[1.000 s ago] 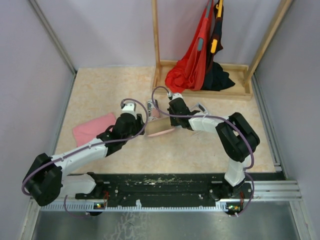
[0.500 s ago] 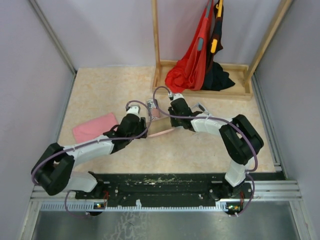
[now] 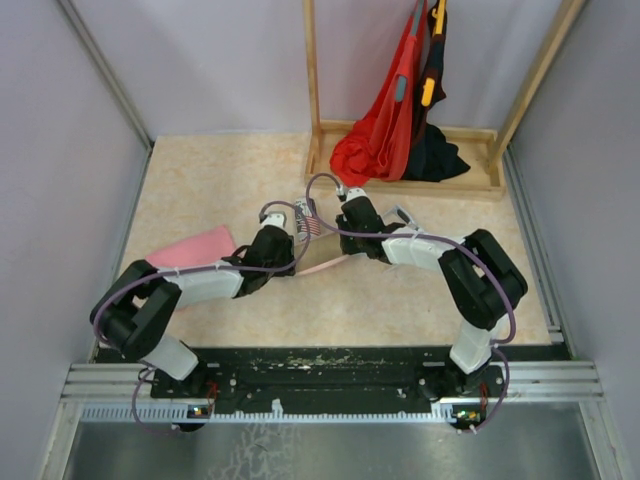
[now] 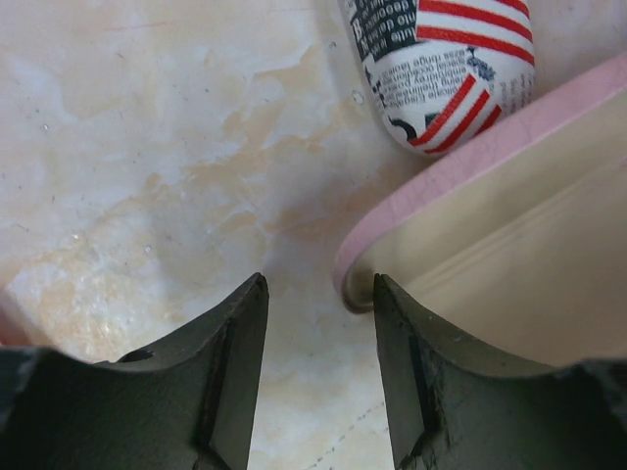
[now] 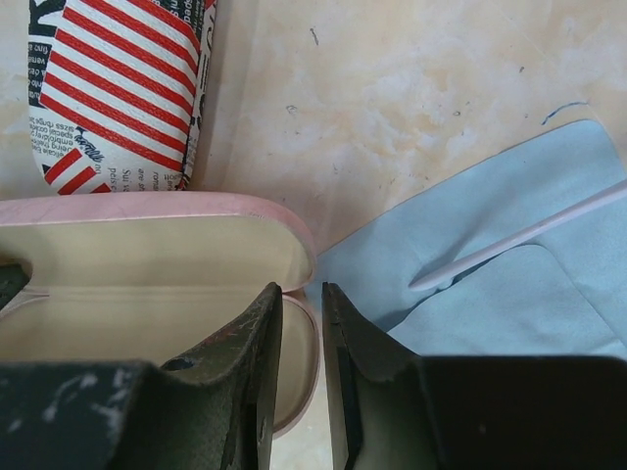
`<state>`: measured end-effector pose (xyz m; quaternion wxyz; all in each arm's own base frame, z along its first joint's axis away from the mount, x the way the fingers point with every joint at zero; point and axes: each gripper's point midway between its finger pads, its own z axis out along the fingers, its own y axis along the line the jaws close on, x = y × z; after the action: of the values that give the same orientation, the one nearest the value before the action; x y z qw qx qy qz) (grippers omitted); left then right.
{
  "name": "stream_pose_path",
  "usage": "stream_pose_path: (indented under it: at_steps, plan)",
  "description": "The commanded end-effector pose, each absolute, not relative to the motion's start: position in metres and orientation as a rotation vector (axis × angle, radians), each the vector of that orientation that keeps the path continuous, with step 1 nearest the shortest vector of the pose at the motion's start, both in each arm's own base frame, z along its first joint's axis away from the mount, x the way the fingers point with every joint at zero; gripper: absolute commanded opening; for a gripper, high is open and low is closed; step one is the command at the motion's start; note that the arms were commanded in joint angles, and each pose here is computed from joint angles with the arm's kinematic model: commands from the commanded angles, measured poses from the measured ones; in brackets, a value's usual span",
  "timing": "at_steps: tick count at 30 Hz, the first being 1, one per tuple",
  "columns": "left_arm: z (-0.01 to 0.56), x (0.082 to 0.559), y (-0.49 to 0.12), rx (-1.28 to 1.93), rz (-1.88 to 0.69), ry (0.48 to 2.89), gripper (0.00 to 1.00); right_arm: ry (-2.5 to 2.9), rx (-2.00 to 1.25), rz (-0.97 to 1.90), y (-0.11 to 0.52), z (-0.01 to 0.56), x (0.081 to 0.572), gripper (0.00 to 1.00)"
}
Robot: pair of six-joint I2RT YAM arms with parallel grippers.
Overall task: Organize the sunglasses
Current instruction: Move the sunglasses case at the center of the board.
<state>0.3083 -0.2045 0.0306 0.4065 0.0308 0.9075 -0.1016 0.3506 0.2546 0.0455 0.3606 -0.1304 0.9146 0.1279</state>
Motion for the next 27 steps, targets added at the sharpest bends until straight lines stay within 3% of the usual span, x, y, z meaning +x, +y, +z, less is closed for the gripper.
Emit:
stream_pose_path:
  at_steps: [1,14,27]
  plan:
    - [0.043,0.339,-0.208,0.038,-0.242,2.218,0.53,2.28,-0.319,0.362,0.264,0.067,0.369,0.24]
    - [0.042,0.375,-0.211,0.018,-0.213,2.236,0.51,2.266,-0.321,0.372,0.271,0.068,0.381,0.24]
    - [0.053,0.371,-0.206,0.013,-0.234,2.215,0.53,2.224,-0.351,0.39,0.276,0.08,0.399,0.27]
